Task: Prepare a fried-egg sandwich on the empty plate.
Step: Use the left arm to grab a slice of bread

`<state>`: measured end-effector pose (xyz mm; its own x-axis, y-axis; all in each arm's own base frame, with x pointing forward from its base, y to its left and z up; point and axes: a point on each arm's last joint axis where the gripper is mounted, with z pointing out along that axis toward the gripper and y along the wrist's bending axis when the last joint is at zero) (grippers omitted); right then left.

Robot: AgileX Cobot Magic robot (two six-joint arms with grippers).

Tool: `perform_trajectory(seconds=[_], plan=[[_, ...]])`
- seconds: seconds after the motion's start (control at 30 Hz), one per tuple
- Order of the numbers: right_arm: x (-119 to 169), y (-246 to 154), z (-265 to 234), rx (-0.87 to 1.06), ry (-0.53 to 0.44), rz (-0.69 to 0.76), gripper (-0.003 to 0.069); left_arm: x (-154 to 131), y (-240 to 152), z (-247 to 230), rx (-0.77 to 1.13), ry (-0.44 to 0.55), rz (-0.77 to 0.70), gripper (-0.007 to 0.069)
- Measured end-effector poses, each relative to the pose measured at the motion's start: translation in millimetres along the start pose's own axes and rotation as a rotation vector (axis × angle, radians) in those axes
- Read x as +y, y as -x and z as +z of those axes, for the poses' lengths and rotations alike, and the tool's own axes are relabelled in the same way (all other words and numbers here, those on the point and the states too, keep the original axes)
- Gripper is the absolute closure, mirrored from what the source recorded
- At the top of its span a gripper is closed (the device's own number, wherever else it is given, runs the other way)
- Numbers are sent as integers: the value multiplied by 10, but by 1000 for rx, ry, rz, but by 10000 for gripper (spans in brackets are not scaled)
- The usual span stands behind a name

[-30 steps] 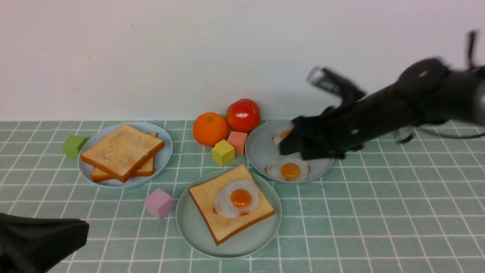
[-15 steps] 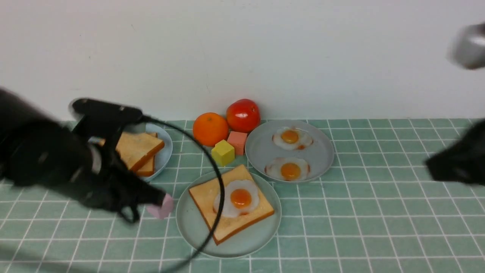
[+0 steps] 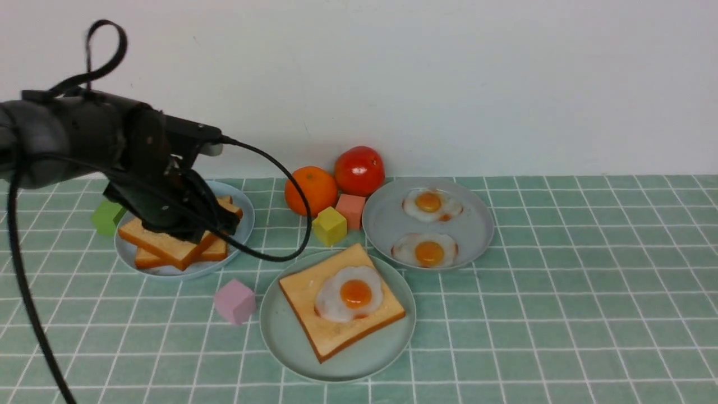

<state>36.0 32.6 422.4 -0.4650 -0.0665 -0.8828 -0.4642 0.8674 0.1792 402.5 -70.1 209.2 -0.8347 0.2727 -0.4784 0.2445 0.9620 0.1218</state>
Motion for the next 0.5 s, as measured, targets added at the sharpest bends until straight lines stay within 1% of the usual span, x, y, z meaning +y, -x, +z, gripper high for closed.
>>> perform_trajectory(seconds=[0.03,0.1,0.2,0.27,0.37,0.47,0.5], plan=[[-5,7,41,19,0,4,654,-2,31,39,-19,0,19,411],[-9,23,106,41,7,13,654,-3,54,84,-42,3,52,331],[-8,23,203,71,26,34,654,-3,80,181,-76,15,117,251],[-8,25,249,87,34,43,654,-7,82,273,-92,24,159,232],[-15,17,282,94,33,47,654,-15,65,403,-93,31,196,228],[-13,6,296,98,39,52,653,-20,34,516,-82,38,229,240],[-10,7,295,98,43,54,654,-19,33,532,-80,41,237,257]])
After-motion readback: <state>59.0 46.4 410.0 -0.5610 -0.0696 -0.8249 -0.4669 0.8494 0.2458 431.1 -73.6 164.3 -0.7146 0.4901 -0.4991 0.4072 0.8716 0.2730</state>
